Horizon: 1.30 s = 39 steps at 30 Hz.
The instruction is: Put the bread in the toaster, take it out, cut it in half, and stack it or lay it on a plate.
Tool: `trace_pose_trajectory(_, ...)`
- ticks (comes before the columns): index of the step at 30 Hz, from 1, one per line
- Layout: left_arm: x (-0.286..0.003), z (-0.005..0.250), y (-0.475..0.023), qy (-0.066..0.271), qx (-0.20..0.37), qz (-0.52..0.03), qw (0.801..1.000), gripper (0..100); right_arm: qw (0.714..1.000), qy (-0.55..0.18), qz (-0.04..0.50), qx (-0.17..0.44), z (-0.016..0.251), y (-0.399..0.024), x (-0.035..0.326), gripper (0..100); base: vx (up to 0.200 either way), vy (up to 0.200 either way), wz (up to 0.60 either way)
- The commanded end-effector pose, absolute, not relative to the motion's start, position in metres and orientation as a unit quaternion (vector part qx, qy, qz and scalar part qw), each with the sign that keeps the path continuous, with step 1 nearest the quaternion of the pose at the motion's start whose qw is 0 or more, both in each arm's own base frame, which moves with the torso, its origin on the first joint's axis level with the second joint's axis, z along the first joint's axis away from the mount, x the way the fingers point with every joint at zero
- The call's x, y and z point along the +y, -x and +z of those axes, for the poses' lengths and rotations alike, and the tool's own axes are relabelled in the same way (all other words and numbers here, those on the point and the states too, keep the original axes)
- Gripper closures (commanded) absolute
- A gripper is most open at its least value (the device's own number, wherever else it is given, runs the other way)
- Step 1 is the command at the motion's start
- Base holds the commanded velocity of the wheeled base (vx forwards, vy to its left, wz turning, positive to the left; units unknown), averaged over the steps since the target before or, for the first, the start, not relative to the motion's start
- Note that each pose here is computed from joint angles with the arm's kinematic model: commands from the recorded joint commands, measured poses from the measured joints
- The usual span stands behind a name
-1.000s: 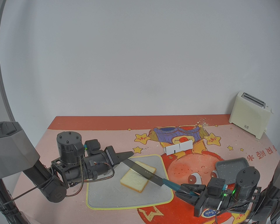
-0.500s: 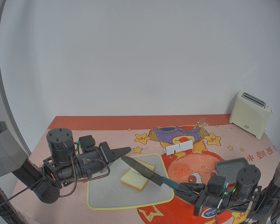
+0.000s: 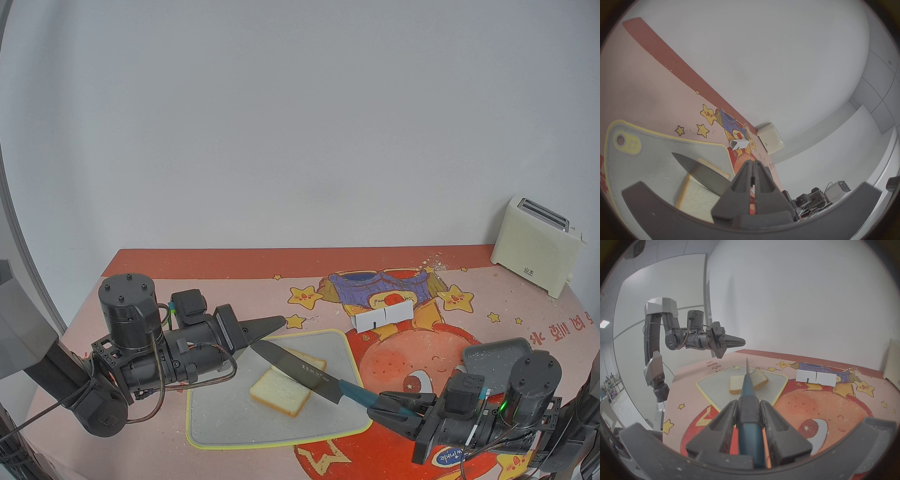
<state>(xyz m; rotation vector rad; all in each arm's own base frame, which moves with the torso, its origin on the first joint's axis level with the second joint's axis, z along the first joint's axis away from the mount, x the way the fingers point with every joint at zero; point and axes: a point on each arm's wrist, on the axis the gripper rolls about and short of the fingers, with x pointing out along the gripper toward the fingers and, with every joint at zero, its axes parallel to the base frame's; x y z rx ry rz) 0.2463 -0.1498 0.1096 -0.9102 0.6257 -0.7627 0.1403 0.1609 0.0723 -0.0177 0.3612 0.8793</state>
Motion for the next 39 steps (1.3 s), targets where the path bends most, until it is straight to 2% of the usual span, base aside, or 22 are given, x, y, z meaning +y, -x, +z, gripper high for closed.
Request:
trace_pose_trajectory(1, -0.151, 0.107, -0.247, 0.421, 0.294, -0.352, 0.783, 100, 0.889, 0.008, 0.424, 0.173, 0.073, -0.14, 0.161, 100, 0.0, 0.0, 0.0)
trace_pose_trajectory(10, -0.155, 0.08, -0.254, 0.412, 0.33, -0.33, 0.782, 100, 0.889, 0.008, 0.424, 0.172, 0.073, -0.14, 0.161, 100, 0.0, 0.0, 0.0)
trace_pose_trajectory(30, -0.155, 0.075, -0.255, 0.412, 0.337, -0.324, 0.782, 100, 0.892, -0.004, 0.426, 0.149, 0.082, -0.144, 0.165, 100, 0.0, 0.0, 0.0)
trace_pose_trajectory(39, -0.155, 0.075, -0.256, 0.411, 0.336, -0.325, 0.783, 100, 0.892, 0.002, 0.421, 0.163, 0.077, -0.143, 0.161, 100, 0.0, 0.0, 0.0)
